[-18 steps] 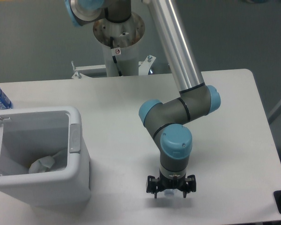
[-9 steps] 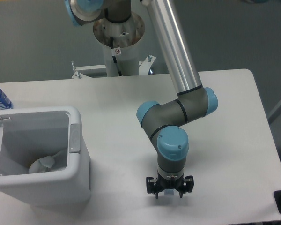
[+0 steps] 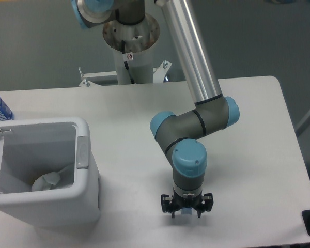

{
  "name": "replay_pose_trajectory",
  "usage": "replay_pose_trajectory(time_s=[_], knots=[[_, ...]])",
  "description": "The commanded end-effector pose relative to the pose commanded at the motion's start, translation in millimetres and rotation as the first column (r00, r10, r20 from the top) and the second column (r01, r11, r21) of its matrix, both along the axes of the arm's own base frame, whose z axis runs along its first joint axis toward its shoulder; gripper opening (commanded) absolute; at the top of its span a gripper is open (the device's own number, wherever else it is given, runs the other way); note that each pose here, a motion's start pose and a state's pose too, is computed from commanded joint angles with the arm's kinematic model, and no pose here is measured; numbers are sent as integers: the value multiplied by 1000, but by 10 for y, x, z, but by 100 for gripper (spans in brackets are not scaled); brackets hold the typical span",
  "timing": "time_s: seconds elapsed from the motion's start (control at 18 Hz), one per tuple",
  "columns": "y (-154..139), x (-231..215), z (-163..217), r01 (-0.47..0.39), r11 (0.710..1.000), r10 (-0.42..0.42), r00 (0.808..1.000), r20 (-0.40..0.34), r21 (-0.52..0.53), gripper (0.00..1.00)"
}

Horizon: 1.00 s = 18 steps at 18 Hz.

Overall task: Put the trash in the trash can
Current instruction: 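Lower the gripper to the bottle cap end and close on it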

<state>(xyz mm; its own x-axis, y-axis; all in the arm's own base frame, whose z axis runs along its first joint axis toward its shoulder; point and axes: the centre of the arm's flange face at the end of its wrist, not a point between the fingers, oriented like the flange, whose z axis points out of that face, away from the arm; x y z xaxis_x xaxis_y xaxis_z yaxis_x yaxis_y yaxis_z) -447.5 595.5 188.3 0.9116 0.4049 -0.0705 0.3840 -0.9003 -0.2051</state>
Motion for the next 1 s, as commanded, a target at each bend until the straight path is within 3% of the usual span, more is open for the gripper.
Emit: replay_pose_trajectory(time_s=[1.0], knots=[[-2, 0, 45, 1, 1000, -1, 1000, -6, 3, 46]])
